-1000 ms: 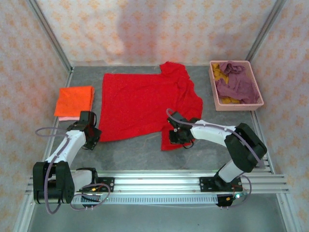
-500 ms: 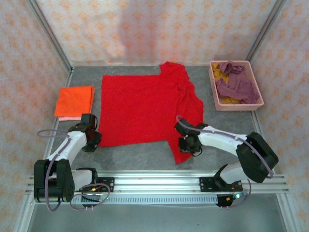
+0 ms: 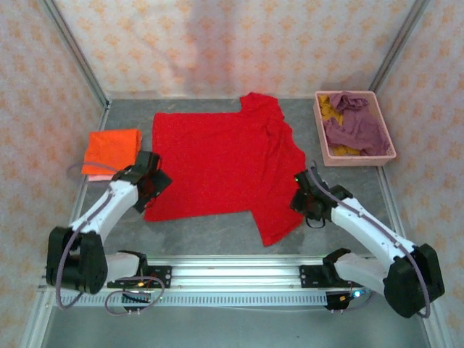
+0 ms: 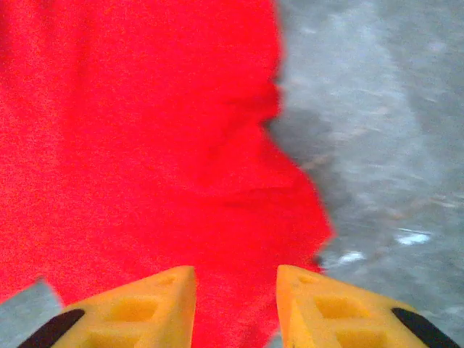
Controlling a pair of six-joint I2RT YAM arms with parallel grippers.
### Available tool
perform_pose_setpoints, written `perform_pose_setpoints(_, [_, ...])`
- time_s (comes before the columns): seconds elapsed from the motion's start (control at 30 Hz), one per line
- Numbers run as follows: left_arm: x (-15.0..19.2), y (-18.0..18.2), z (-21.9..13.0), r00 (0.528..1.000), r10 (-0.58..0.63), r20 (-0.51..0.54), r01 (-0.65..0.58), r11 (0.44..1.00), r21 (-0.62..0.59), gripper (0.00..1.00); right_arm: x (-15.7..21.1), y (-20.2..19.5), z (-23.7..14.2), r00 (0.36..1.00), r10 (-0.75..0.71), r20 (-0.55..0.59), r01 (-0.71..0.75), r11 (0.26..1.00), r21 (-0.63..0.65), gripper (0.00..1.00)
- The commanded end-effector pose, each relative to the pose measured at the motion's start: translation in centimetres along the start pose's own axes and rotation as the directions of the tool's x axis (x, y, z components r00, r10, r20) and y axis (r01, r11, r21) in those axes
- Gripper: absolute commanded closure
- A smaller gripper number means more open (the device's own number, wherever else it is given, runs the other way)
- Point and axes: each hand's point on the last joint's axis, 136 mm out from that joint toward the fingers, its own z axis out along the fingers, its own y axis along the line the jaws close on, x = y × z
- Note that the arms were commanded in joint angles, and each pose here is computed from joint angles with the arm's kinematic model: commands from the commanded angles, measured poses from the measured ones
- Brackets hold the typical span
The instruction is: Fold and stack the t-shirts
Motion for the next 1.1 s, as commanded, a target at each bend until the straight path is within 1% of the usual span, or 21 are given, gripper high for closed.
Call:
perform_pose_setpoints(0.0, [-0.5, -3.4, 1.3, 0.997, 0.076, 0.018, -0.076, 0.997, 0.015, 0.00, 1.9, -3.6, 0.4, 0.994, 0.097, -0.046, -0.093, 0.992, 0.090, 0.70])
perform_pose_setpoints(0.07, [-0.3, -5.9, 2.2, 0.995, 0.100, 0.013, -0.100, 0.994, 0.051, 0.00, 2.5, -4.0, 0.9, 0.990, 0.120, -0.070, -0.114, 0.989, 0.091, 0.72])
perform_pose_setpoints(0.1, [-0.3, -7.1, 2.7, 0.994, 0.111, 0.009, -0.111, 0.992, 0.064, 0.00, 2.8, -4.1, 1.2, 0.988, 0.128, -0.081, -0.121, 0.989, 0.087, 0.75])
perform_pose_setpoints(0.2, [-0.2, -9.6, 3.8, 0.991, 0.133, -0.017, -0.132, 0.988, 0.075, 0.00, 3.5, -3.6, 2.1, 0.983, 0.149, -0.111, -0.145, 0.988, 0.049, 0.78])
perform_pose_setpoints(0.27, [-0.4, -10.5, 4.2, 0.990, 0.139, -0.021, -0.137, 0.987, 0.079, 0.00, 3.8, -3.4, 2.6, 0.979, 0.156, -0.128, -0.153, 0.988, 0.036, 0.79])
perform_pose_setpoints(0.47, [-0.9, -10.7, 5.6, 0.989, 0.147, -0.008, -0.147, 0.988, 0.037, 0.00, 3.9, -2.6, 3.3, 0.977, 0.160, -0.144, -0.162, 0.987, -0.004, 0.78])
perform_pose_setpoints(0.67, [-0.5, -10.7, 7.2, 0.990, 0.139, -0.026, -0.139, 0.990, 0.007, 0.01, 4.1, -2.5, 4.0, 0.976, 0.156, -0.152, -0.158, 0.987, -0.001, 0.77])
perform_pose_setpoints(0.83, [-0.5, -10.4, 8.0, 0.990, 0.141, -0.029, -0.142, 0.990, -0.016, 0.01, 4.4, -3.3, 4.5, 0.978, 0.144, -0.153, -0.141, 0.990, 0.031, 0.77])
perform_pose_setpoints(0.9, [-0.5, -10.5, 8.2, 0.989, 0.143, -0.034, -0.143, 0.989, -0.020, 0.01, 4.5, -3.5, 4.5, 0.978, 0.140, -0.153, -0.136, 0.990, 0.039, 0.83])
perform_pose_setpoints(1.0, [-0.4, -10.3, 8.5, 0.989, 0.143, -0.038, -0.144, 0.989, -0.027, 0.01, 4.6, -3.7, 4.0, 0.978, 0.140, -0.152, -0.136, 0.990, 0.038, 1.00])
perform_pose_setpoints(1.07, [-0.4, -10.4, 8.7, 0.989, 0.143, -0.040, -0.145, 0.989, -0.027, 0.01, 4.6, -3.8, 3.7, 0.979, 0.147, -0.145, -0.144, 0.989, 0.029, 1.00])
